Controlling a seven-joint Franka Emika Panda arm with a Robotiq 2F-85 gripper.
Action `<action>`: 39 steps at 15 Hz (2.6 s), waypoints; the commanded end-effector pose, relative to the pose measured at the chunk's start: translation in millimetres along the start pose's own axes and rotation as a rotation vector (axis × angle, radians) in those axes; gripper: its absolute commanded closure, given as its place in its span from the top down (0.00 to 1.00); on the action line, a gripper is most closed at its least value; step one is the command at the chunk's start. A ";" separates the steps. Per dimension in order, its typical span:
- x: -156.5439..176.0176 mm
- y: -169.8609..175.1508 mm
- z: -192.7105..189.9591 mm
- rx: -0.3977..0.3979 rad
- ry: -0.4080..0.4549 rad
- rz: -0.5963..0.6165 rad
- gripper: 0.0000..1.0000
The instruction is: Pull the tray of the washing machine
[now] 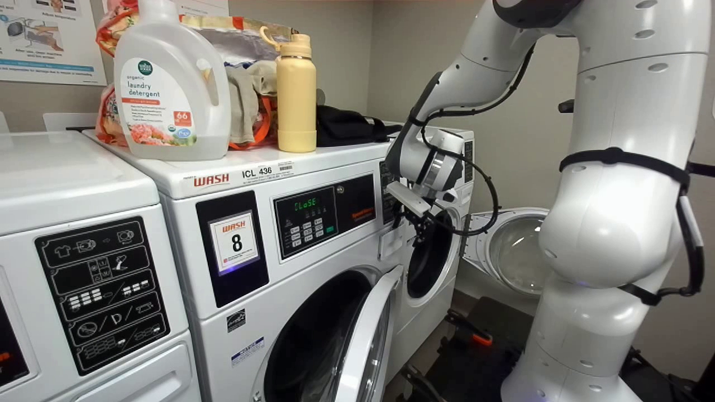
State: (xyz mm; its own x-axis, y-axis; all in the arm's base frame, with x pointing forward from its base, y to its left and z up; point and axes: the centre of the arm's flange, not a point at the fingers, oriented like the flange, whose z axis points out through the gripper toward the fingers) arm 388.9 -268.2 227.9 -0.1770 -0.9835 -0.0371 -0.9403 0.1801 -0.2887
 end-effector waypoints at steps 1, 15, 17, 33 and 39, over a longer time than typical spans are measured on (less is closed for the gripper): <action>-4.8 -5.8 12.4 0.068 -0.003 0.009 1.00; -7.6 -11.8 22.6 0.112 -0.018 -0.023 1.00; -8.5 -15.6 24.9 0.102 -0.019 -0.048 1.00; -9.8 -17.4 28.0 0.045 -0.049 -0.158 1.00; -14.0 -19.3 31.5 0.019 -0.076 -0.200 1.00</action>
State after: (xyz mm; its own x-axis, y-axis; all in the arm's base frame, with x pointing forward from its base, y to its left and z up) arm 384.3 -271.1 215.1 -0.0339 -0.9994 0.0038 -0.9422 0.0307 -0.3335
